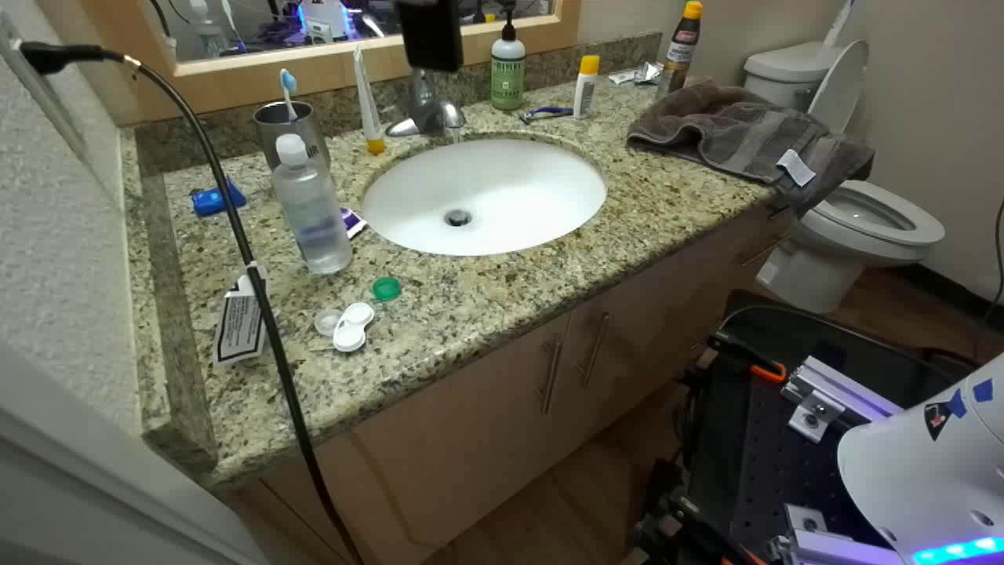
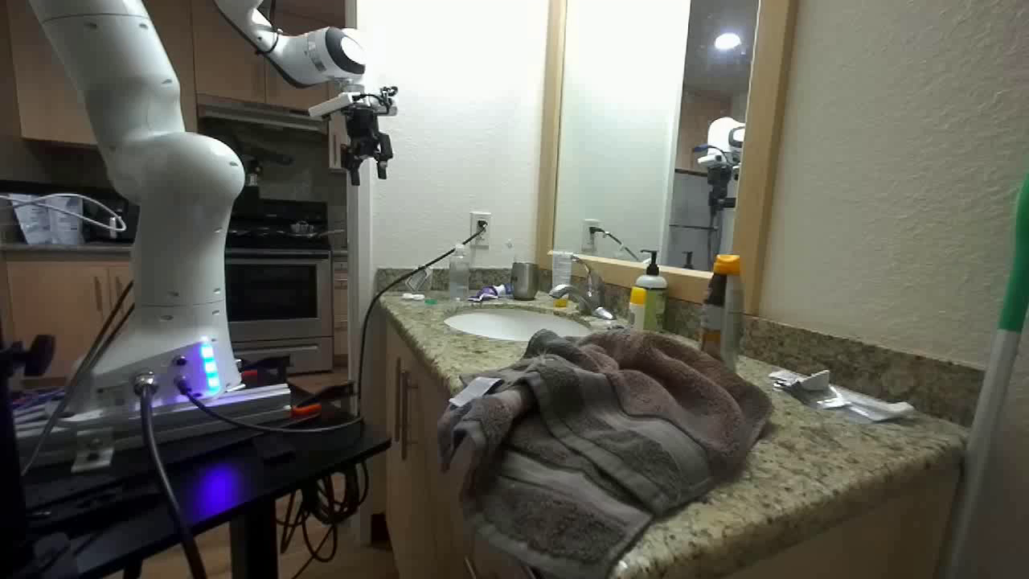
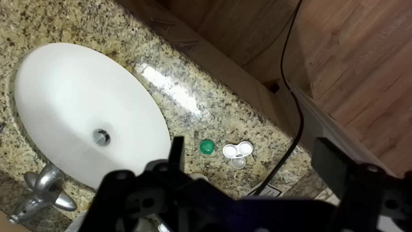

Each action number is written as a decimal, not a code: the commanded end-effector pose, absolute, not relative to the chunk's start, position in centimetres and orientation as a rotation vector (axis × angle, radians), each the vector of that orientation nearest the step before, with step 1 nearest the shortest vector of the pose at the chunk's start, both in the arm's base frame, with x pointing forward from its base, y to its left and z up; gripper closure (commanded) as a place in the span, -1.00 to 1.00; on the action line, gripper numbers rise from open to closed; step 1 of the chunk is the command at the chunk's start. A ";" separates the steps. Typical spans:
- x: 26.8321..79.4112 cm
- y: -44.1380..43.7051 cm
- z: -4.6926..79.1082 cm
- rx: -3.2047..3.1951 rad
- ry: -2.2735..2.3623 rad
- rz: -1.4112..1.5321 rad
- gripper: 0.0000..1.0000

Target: Close the tap

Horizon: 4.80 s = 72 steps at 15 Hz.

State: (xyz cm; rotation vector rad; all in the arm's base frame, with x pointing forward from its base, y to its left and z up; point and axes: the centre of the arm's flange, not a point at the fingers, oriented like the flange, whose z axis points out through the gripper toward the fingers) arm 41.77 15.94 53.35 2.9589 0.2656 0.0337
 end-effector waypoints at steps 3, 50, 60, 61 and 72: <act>41.8 15.9 53.3 2.959 0.266 0.034 -1.00; 66.7 -13.7 48.0 2.842 -1.234 0.113 -1.00; 69.2 -21.9 46.8 2.944 -1.179 -0.208 -1.00; 69.8 -23.7 46.3 2.893 -1.248 -0.216 -1.00; 69.4 -27.0 39.4 2.975 -1.005 -0.324 -1.00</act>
